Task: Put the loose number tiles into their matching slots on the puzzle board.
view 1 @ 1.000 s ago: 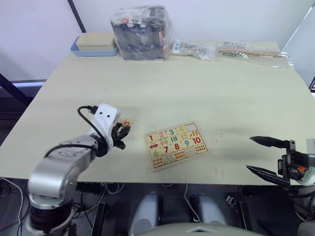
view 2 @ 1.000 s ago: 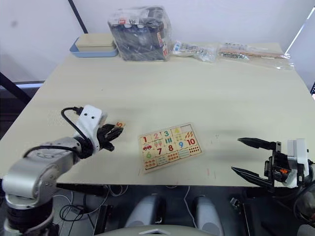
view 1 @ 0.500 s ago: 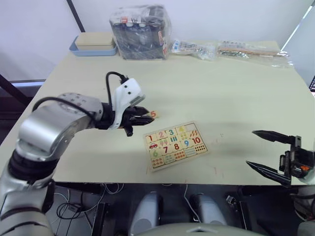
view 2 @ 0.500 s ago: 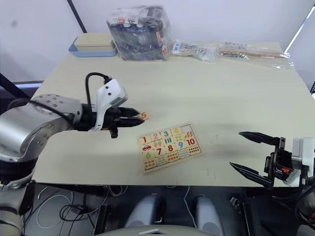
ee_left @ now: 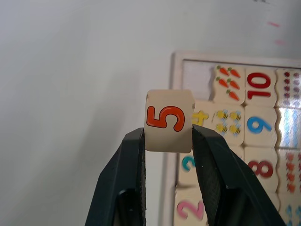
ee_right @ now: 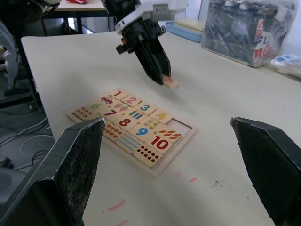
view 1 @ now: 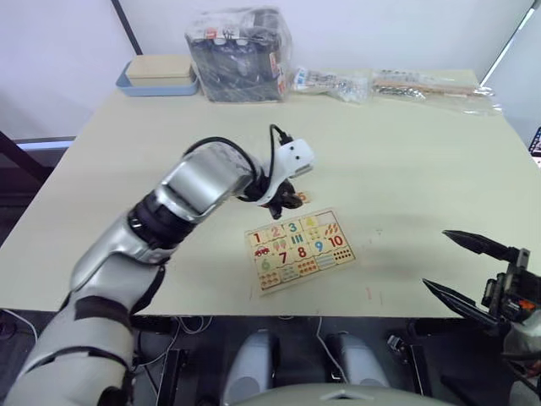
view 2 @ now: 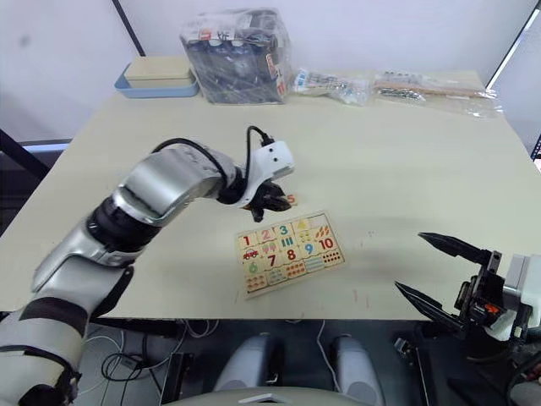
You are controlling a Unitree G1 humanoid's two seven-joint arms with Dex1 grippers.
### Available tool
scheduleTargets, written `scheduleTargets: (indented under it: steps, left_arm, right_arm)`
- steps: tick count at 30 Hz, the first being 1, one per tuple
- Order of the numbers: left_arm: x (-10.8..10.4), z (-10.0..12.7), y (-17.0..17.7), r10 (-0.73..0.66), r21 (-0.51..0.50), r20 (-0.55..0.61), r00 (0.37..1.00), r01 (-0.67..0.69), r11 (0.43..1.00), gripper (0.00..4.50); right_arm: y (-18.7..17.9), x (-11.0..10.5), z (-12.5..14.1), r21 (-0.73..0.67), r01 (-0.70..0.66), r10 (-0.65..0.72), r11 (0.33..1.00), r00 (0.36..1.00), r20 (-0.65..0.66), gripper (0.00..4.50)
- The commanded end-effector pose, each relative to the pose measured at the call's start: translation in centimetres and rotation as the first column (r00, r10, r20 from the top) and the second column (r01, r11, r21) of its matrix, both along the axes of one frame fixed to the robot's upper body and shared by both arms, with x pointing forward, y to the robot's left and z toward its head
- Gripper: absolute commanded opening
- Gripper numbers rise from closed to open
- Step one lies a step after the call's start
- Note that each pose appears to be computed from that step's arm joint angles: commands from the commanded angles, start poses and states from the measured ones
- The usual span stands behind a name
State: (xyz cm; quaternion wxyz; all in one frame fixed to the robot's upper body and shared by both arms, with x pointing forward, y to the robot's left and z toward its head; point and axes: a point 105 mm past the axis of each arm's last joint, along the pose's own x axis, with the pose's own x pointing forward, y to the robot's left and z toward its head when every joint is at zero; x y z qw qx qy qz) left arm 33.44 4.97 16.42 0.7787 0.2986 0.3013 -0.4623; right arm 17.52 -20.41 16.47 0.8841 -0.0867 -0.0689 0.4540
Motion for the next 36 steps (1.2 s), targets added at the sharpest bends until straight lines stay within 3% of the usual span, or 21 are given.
scheduleTargets:
  steps: [1,36]
  left_arm:
    - [0.0,0.6,-0.9,-0.013,0.007,0.020,1.000,0.013,1.000,0.92]
    - [0.9,-2.0,-4.0,-0.083,0.081,0.018,0.996,0.081,0.993,0.92]
  right_arm:
    - [0.5,-0.4,0.7,-0.014,-0.003,0.004,1.000,0.999,0.049,4.50]
    - [0.8,-0.6,-0.6,0.008,0.063,-0.063,0.998,0.996,0.066,4.50]
